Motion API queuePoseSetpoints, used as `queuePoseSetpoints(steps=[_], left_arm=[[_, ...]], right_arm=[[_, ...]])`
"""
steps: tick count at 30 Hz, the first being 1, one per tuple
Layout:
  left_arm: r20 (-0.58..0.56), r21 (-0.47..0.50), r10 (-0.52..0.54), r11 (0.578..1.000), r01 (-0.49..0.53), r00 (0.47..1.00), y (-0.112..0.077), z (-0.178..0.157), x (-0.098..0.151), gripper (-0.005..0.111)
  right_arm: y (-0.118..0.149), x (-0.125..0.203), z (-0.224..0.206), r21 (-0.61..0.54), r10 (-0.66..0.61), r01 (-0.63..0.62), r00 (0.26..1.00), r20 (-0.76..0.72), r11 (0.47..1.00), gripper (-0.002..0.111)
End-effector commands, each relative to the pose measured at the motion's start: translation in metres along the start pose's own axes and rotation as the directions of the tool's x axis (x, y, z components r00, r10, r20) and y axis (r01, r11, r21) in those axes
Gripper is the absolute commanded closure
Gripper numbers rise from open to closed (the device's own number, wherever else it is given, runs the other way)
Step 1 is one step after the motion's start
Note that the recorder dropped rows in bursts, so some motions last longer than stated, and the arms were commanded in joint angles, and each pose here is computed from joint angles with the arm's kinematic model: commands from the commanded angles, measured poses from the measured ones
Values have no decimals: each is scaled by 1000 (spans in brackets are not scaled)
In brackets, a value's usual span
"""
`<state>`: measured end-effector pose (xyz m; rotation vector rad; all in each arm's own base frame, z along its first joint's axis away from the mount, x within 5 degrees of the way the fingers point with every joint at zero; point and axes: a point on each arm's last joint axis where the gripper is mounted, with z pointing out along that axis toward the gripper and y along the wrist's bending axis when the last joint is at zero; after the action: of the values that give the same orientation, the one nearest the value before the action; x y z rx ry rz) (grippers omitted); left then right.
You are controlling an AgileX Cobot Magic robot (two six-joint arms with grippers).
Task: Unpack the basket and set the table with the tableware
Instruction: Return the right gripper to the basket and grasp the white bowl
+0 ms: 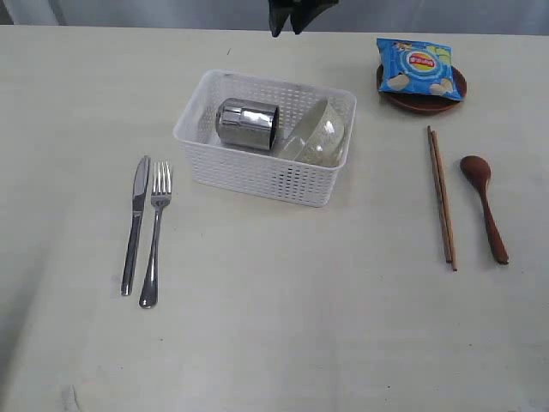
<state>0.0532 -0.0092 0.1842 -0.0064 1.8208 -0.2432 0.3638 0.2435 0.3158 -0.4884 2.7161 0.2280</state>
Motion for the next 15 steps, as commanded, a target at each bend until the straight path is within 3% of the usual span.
queuePoseSetpoints(steps=[1, 5, 9, 15], left_arm=[[12, 2, -3, 1000, 3, 1000, 0, 0, 0, 107], [12, 2, -3, 1000, 3, 1000, 0, 0, 0, 107], [12, 2, -3, 1000, 3, 1000, 0, 0, 0, 107], [12, 2, -3, 1000, 3, 1000, 0, 0, 0, 107]], right_arm=[[-9, 28, -21, 30, -36, 37, 999, -33, 999, 85], [-25, 57, -29, 132, -35, 44, 997, -73, 990, 85], [-32, 65, -23, 194, -5, 23, 996, -93, 981, 83], [-25, 56, 2, 160, 44, -22, 990, -133, 987, 55]])
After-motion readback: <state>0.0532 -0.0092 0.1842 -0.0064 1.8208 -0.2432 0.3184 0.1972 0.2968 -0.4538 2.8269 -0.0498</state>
